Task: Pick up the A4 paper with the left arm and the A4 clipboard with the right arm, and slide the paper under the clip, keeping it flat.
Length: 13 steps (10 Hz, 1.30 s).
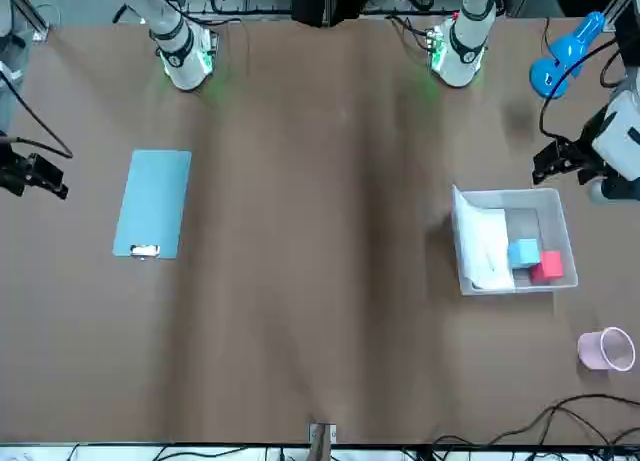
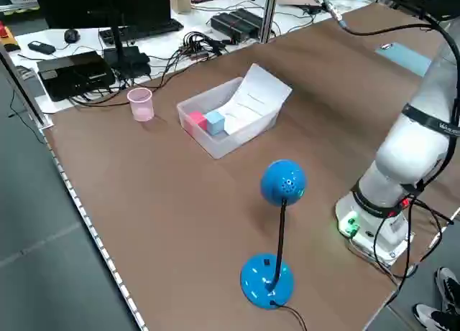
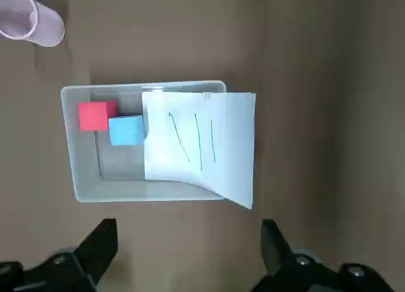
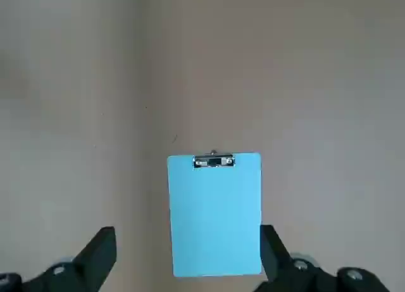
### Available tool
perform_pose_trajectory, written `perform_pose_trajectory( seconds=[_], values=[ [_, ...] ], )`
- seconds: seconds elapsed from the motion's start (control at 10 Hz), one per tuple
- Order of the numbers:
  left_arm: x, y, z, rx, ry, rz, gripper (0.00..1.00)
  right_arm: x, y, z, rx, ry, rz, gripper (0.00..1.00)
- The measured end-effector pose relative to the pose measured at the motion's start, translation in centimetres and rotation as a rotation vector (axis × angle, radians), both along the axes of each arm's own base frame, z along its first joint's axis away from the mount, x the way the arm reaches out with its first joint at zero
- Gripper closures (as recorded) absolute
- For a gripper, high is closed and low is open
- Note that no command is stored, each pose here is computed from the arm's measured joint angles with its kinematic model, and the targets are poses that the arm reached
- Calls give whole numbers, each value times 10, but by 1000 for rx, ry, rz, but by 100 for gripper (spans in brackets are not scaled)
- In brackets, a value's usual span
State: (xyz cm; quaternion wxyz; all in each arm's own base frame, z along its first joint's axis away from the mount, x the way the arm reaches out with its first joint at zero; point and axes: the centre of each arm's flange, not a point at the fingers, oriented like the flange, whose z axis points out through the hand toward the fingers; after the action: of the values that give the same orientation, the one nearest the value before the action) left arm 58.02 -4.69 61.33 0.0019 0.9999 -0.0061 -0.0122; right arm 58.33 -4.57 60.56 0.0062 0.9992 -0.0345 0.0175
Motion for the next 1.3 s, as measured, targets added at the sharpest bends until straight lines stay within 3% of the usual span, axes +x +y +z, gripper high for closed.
perform_pose_trajectory(
  seconds=[0.7,1.1,1.3],
  values=[
    [4,-8,-20,17,54,-19,0,5,0,3,-4,-46,1,0],
    [23,-56,-86,183,126,78,0,8,0,-7,-4,-26,-1,0],
    [29,-91,-134,293,145,120,0,8,-1,-8,1,-23,-112,0]
  ],
)
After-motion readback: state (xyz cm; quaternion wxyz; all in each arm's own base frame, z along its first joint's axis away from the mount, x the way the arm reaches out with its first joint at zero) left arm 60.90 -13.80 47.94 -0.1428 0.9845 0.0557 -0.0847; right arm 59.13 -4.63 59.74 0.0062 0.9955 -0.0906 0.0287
